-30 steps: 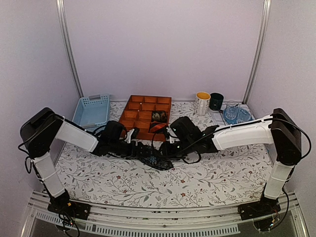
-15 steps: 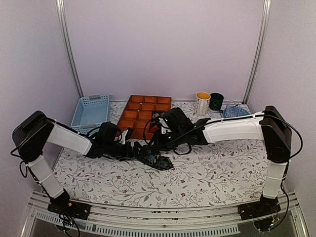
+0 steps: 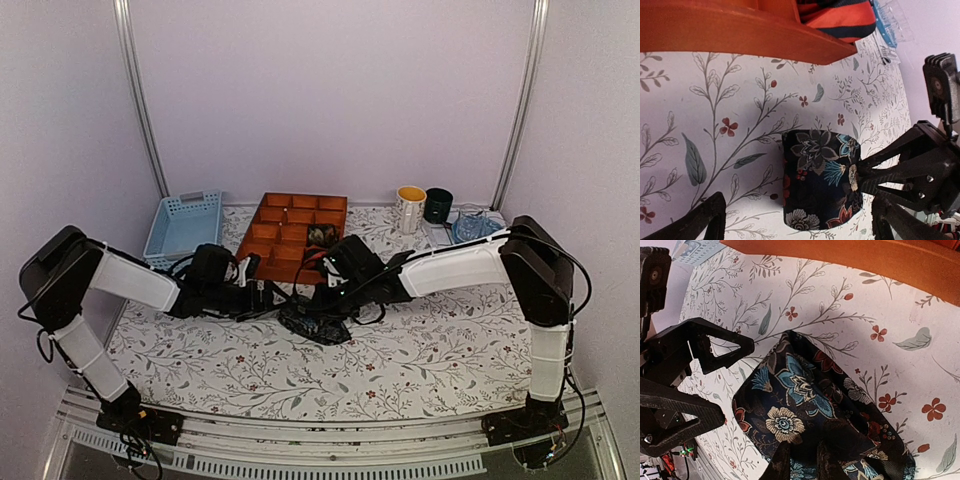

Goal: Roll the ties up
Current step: Roll the tie at the center of the board.

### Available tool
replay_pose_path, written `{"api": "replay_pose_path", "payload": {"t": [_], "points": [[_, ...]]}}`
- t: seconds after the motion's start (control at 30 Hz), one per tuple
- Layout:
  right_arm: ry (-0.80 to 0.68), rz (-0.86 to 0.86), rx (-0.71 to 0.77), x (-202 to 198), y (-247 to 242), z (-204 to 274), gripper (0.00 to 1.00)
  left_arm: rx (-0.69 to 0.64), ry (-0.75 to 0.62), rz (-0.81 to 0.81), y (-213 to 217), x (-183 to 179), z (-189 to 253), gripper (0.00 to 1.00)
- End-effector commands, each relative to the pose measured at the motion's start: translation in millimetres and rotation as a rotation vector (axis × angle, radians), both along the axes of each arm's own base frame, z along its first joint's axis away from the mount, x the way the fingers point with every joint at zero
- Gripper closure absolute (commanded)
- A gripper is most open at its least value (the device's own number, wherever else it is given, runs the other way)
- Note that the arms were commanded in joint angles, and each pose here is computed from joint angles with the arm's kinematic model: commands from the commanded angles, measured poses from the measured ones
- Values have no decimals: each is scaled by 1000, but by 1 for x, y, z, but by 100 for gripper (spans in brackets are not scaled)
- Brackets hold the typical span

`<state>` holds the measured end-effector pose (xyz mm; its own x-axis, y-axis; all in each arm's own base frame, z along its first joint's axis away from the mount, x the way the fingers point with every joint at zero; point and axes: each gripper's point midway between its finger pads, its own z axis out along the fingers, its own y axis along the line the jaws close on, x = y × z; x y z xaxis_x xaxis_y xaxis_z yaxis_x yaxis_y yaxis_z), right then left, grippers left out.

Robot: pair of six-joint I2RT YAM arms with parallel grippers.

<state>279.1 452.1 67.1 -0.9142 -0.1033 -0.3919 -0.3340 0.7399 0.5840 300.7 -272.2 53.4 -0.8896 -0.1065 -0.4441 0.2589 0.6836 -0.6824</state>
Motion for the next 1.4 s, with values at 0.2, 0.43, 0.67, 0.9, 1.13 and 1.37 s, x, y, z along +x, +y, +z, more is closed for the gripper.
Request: {"api": "replay_pose_path", "payload": {"t": [0.2,0.43,0.67,0.9,1.13,1.37], "points": [[93,-20,-88,-13,-27,-63,82,-105,29,-100,-28,10,4,4],[103,-16,-88,-16,-30,-69,82,-153,77,-162,-42,6,-3,8],[106,-11,-90,-18,-33,-73,83,-185,111,-183,-48,3,-8,23],[113,-11,-83,-20,-34,-73,83,-184,109,-181,-48,3,-8,47],[100,7,-34,-22,-28,-46,82,-76,52,-136,-41,8,-9,72],[43,29,51,-24,-25,12,80,105,-26,-86,-28,13,-7,80]]}}
